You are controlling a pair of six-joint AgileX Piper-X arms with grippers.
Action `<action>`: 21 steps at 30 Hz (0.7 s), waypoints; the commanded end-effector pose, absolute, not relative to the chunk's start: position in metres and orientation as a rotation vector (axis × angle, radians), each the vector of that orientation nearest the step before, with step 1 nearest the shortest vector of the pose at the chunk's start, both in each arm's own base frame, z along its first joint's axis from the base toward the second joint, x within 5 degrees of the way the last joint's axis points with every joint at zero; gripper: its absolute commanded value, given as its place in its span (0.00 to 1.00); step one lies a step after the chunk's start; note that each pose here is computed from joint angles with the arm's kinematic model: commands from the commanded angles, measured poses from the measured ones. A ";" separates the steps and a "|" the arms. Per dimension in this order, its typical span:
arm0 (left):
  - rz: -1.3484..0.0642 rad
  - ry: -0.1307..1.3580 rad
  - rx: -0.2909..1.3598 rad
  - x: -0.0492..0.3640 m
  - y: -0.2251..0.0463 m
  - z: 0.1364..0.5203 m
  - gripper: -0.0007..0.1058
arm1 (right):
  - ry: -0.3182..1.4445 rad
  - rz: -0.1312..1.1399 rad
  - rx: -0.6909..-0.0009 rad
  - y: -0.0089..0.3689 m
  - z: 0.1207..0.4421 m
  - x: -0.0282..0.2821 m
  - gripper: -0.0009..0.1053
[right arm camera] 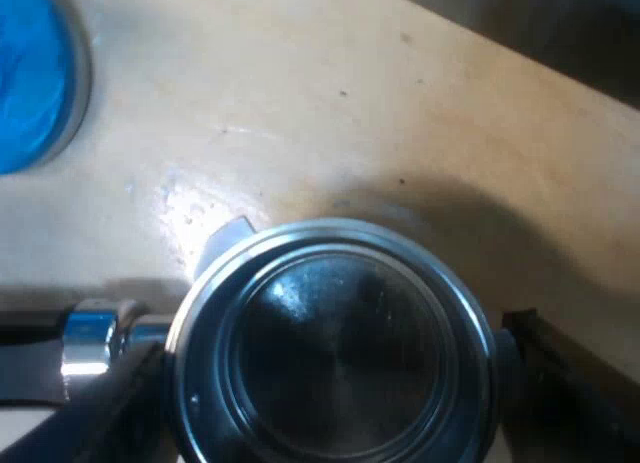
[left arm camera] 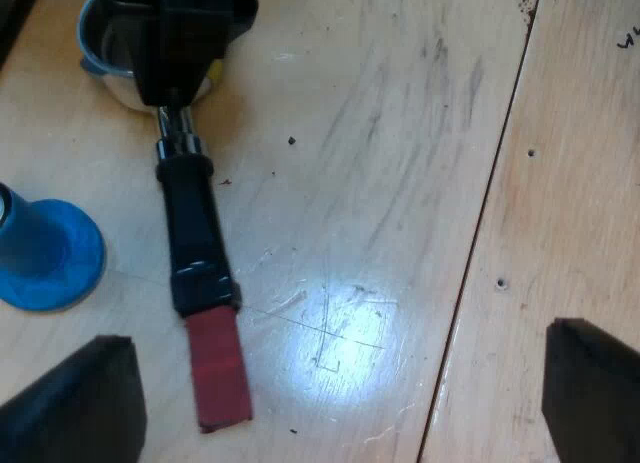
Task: Put the handle in the coffee machine
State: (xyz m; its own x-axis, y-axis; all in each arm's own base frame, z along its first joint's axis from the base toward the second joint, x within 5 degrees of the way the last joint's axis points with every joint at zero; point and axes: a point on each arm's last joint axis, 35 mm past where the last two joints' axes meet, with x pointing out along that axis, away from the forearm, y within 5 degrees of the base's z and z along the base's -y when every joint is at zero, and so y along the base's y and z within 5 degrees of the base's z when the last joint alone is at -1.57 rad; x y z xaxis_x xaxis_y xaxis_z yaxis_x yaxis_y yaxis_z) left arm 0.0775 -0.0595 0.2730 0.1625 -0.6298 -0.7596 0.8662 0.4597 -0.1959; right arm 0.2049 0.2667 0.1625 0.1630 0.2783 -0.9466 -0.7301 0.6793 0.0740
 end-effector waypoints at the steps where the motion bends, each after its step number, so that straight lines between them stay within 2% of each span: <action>1: -1.099 0.885 0.305 0.077 -0.060 0.276 0.78 | 1.234 0.745 -0.427 0.266 0.165 0.204 0.01; 5: -1.099 0.864 0.307 0.079 -0.061 0.277 0.78 | 1.255 0.738 -0.435 0.262 0.172 0.201 0.01; 10: -1.097 0.784 0.313 0.085 -0.064 0.281 0.78 | 1.257 0.716 -0.405 0.256 0.187 0.196 0.01; 21: -1.111 0.775 0.307 0.085 -0.065 0.282 0.78 | 1.219 0.670 -0.416 0.239 0.220 0.186 0.01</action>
